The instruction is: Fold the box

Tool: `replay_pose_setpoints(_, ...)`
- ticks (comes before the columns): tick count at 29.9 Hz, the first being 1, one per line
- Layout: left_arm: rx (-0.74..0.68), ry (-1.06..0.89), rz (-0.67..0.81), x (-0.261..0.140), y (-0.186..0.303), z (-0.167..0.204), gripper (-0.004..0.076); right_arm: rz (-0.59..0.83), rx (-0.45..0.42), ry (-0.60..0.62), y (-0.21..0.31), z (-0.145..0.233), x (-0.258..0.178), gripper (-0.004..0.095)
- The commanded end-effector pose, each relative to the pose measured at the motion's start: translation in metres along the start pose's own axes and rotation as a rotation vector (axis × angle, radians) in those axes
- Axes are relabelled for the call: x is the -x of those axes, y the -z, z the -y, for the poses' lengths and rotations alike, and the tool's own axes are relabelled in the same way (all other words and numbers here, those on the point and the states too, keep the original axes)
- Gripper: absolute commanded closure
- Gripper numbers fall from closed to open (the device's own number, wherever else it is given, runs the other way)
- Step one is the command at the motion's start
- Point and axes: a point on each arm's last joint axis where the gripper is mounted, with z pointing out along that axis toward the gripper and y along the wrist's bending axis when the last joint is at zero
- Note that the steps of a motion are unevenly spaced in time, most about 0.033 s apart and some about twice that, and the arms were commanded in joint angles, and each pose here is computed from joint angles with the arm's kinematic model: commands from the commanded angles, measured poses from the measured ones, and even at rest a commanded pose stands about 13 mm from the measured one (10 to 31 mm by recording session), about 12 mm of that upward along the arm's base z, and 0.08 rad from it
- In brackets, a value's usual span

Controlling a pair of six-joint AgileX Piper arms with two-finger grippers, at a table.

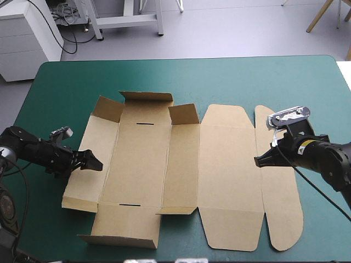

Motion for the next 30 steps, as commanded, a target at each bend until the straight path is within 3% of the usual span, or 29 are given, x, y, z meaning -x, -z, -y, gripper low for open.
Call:
replay_pose_setpoints(1, -0.107, -0.015, -0.109, -0.011, -0.006, 0.016, 0.0082, 0.098, -0.011, -0.006, 0.011, 0.002, 0.010, 0.0922)
replay_pose_setpoints(11, -0.106, -0.063, -0.122, -0.009, -0.013, 0.026, 0.0343, 0.100, 0.003, -0.017, 0.011, 0.000, 0.010, 0.0922)
replay_pose_setpoints(14, -0.089, -0.056, -0.107, -0.008, -0.013, 0.024, 0.0463, 0.098, 0.003, -0.017, 0.011, 0.000, 0.010, 0.0922)
replay_pose_setpoints(19, -0.095, -0.051, -0.052, -0.002, -0.013, 0.025, 0.0730, 0.098, 0.003, -0.017, 0.011, 0.000, 0.010, 0.0922)
replay_pose_setpoints(23, -0.120, -0.133, 0.000, 0.000, -0.011, 0.031, 0.0734, 0.098, 0.003, -0.017, 0.011, 0.000, 0.010, 0.0922)
replay_pose_setpoints(30, -0.023, -0.310, 0.137, 0.012, 0.023, 0.063, 0.0734, 0.107, -0.002, -0.014, 0.011, 0.001, 0.011, 0.0922)
